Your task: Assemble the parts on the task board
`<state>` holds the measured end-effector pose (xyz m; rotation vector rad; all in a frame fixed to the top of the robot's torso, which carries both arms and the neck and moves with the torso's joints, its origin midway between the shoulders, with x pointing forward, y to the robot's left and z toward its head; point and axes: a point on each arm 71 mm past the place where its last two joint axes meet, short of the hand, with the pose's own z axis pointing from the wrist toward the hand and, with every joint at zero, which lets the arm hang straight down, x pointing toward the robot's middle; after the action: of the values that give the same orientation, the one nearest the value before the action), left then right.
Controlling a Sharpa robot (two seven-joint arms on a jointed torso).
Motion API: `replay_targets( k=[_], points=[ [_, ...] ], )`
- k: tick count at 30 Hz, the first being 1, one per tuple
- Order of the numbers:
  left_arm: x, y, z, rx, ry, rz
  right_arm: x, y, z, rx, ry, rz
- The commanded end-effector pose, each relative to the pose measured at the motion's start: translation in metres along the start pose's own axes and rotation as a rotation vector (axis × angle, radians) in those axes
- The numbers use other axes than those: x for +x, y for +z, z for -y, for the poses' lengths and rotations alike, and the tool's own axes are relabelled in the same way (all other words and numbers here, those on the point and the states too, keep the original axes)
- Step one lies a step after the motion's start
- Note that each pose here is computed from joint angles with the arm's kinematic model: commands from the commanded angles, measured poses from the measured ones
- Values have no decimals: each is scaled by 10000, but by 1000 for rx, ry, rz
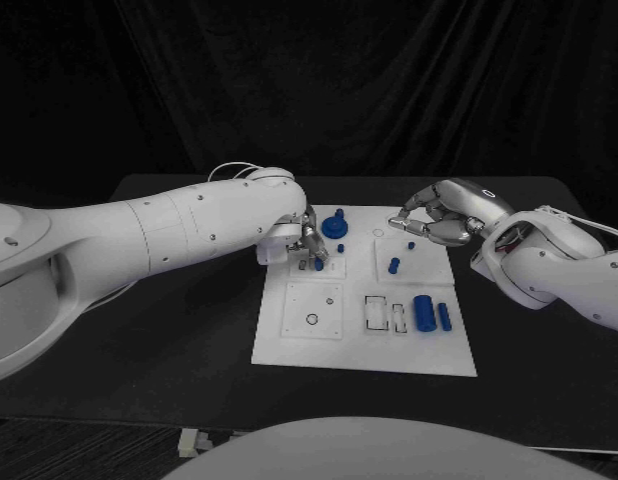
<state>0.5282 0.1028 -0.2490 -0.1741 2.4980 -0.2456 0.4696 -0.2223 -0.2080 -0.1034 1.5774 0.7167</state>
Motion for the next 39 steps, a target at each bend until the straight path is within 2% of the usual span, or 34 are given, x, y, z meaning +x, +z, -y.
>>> replay_targets(
  k=[1, 15, 28, 39],
  points=[
    [85, 41, -3, 2, 11, -33, 12, -8, 14, 17, 0, -9],
    [121, 86, -47, -9, 1, -37, 21, -13, 17, 17, 1, -13],
    [174, 53, -35, 11, -1, -37, 29, -26, 30, 21, 2, -14],
    [187, 32, -84, 0, -5, -35, 36, -31, 36, 23, 2, -16]
  ],
)
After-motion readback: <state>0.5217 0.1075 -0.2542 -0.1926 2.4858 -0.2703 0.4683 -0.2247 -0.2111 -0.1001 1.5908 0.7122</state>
